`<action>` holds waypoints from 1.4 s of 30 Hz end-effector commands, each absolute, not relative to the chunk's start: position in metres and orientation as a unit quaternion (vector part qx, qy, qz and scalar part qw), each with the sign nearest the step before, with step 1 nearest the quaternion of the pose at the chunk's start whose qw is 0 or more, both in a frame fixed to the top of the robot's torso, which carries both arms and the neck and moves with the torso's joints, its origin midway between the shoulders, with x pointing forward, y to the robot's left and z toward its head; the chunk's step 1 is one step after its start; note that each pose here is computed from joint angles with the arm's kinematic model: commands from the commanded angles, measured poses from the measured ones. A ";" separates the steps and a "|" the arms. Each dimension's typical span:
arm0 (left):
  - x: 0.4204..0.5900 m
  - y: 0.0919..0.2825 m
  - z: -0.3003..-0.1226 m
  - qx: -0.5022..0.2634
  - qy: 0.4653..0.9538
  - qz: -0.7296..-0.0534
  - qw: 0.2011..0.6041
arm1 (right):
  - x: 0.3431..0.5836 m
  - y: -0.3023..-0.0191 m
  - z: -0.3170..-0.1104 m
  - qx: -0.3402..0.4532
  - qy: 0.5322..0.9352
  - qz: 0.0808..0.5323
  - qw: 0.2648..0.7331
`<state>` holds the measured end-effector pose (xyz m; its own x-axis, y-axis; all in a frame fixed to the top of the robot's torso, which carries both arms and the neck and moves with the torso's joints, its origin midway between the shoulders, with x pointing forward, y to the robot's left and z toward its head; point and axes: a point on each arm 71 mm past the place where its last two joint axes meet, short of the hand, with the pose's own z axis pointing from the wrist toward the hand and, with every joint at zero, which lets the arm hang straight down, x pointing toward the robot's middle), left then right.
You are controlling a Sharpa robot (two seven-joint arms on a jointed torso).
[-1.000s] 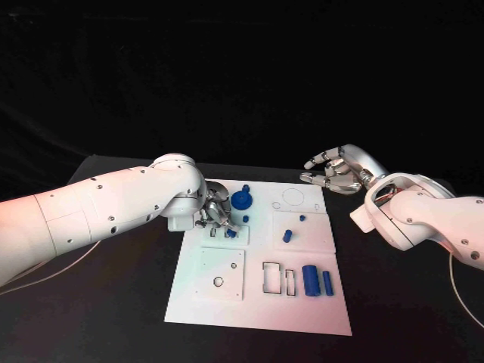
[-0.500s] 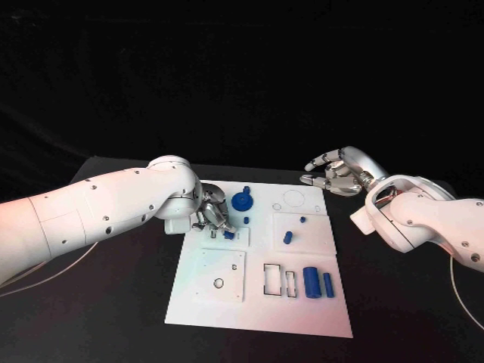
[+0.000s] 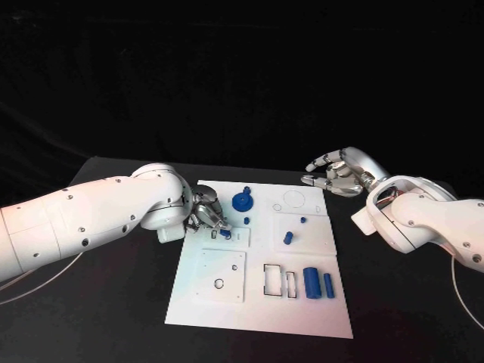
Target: Assemble the parts on the task board
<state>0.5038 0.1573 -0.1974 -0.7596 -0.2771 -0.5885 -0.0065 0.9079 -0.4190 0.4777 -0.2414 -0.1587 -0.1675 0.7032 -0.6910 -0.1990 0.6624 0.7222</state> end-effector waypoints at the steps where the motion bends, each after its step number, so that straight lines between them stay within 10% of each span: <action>1: 0.505 0.156 -0.194 -0.088 0.892 -0.205 0.394 | 0.477 -0.241 -0.159 0.184 0.672 0.368 0.616; 42: 0.495 0.146 -0.212 -0.007 0.900 -0.163 0.404 | 0.477 -0.240 -0.162 0.183 0.673 0.369 0.614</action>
